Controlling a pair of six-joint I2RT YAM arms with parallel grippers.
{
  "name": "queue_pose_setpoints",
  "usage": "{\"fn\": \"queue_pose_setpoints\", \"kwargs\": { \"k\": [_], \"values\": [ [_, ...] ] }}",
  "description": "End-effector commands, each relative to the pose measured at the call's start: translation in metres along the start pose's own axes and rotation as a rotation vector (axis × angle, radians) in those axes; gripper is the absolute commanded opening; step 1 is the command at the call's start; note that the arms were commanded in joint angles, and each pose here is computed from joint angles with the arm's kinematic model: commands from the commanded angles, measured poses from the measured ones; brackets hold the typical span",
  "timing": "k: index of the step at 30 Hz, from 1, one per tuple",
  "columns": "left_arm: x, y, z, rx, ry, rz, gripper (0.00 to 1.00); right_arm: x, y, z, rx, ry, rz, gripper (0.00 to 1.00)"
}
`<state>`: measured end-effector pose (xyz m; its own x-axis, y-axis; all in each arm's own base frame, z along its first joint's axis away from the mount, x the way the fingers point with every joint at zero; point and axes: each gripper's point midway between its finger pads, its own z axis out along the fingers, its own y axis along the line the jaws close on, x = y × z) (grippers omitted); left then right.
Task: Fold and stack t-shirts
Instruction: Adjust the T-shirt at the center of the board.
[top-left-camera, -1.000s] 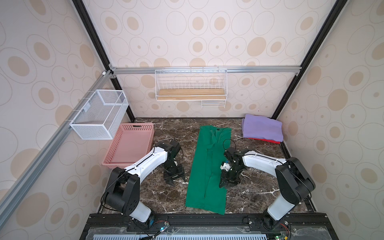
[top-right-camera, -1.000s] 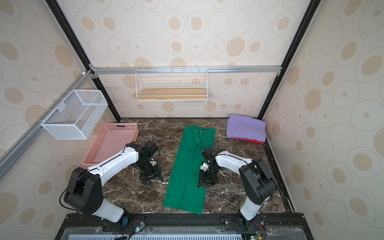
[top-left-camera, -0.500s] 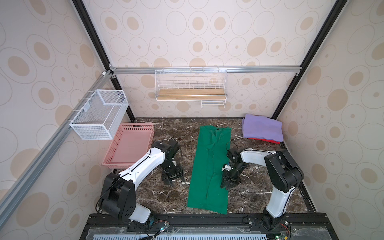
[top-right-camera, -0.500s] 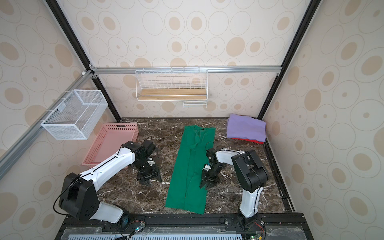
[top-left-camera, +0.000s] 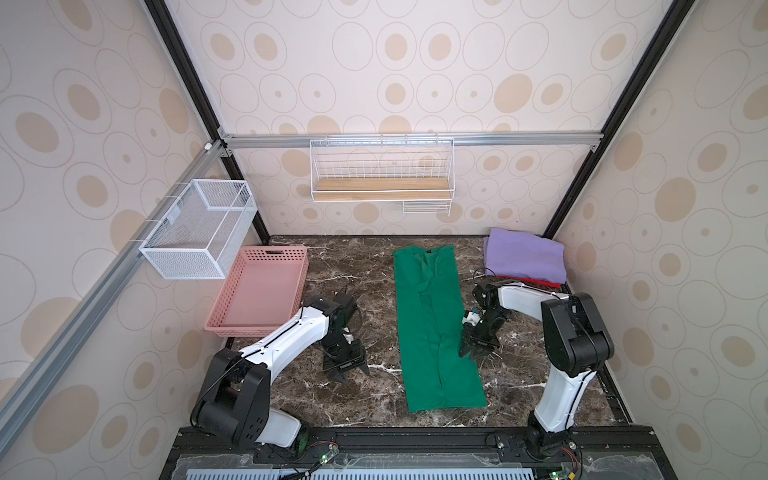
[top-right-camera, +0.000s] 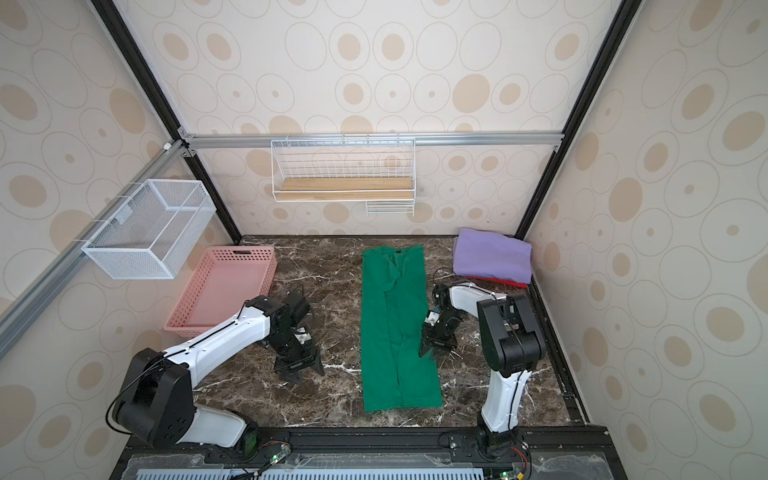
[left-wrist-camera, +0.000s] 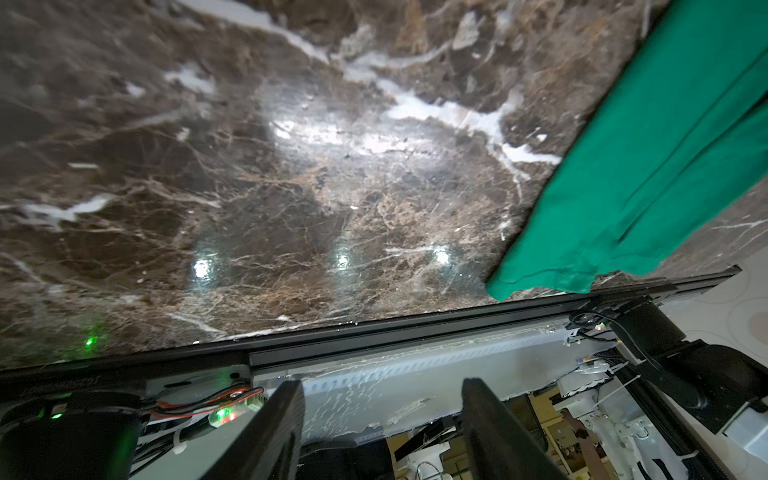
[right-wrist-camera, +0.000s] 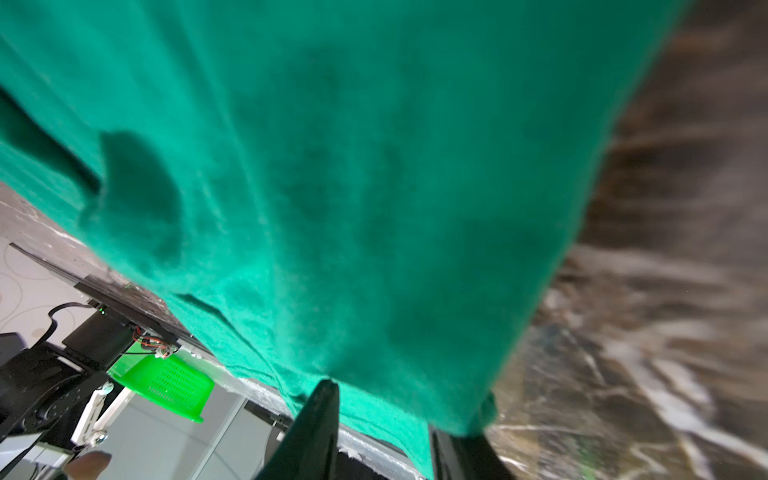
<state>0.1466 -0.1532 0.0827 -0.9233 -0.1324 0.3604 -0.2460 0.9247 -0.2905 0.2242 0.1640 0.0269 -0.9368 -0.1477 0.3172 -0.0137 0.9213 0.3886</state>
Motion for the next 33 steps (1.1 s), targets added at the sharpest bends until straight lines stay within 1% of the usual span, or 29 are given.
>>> {"fn": "queue_pose_setpoints", "kwargs": {
  "k": [1, 4, 6, 11, 13, 16, 19, 25, 33],
  "values": [
    [-0.004, -0.018, -0.004, 0.073, -0.051, 0.099, 0.64, 0.011, 0.005, -0.021, 0.005, -0.048, -0.010, 0.43],
    [-0.004, -0.023, -0.002, 0.093, -0.068, 0.109, 0.65, 0.032, 0.007, -0.032, -0.004, -0.071, 0.002, 0.44],
    [-0.004, -0.031, 0.006, 0.104, -0.074, 0.121, 0.65, 0.048, 0.003, -0.033, 0.004, -0.073, 0.006, 0.44],
    [0.001, -0.060, 0.048, 0.106, -0.045, 0.176, 0.65, 0.089, -0.016, -0.012, 0.013, -0.013, 0.044, 0.44],
    [0.003, -0.071, 0.063, 0.100, -0.031, 0.205, 0.65, 0.099, -0.021, -0.003, 0.009, 0.011, 0.060, 0.44],
    [0.002, -0.085, 0.074, 0.084, -0.026, 0.237, 0.65, 0.105, -0.019, 0.003, -0.025, 0.018, 0.083, 0.44],
    [-0.002, -0.100, 0.083, 0.122, -0.037, 0.248, 0.65, 0.107, -0.017, 0.004, -0.042, 0.016, 0.092, 0.44],
    [-0.002, -0.104, 0.102, 0.162, -0.036, 0.227, 0.64, 0.115, -0.019, 0.007, -0.049, 0.030, 0.085, 0.44],
    [0.006, -0.099, 0.112, 0.133, -0.036, 0.208, 0.62, 0.116, -0.017, 0.009, -0.061, 0.037, 0.080, 0.44]
  ]
}}
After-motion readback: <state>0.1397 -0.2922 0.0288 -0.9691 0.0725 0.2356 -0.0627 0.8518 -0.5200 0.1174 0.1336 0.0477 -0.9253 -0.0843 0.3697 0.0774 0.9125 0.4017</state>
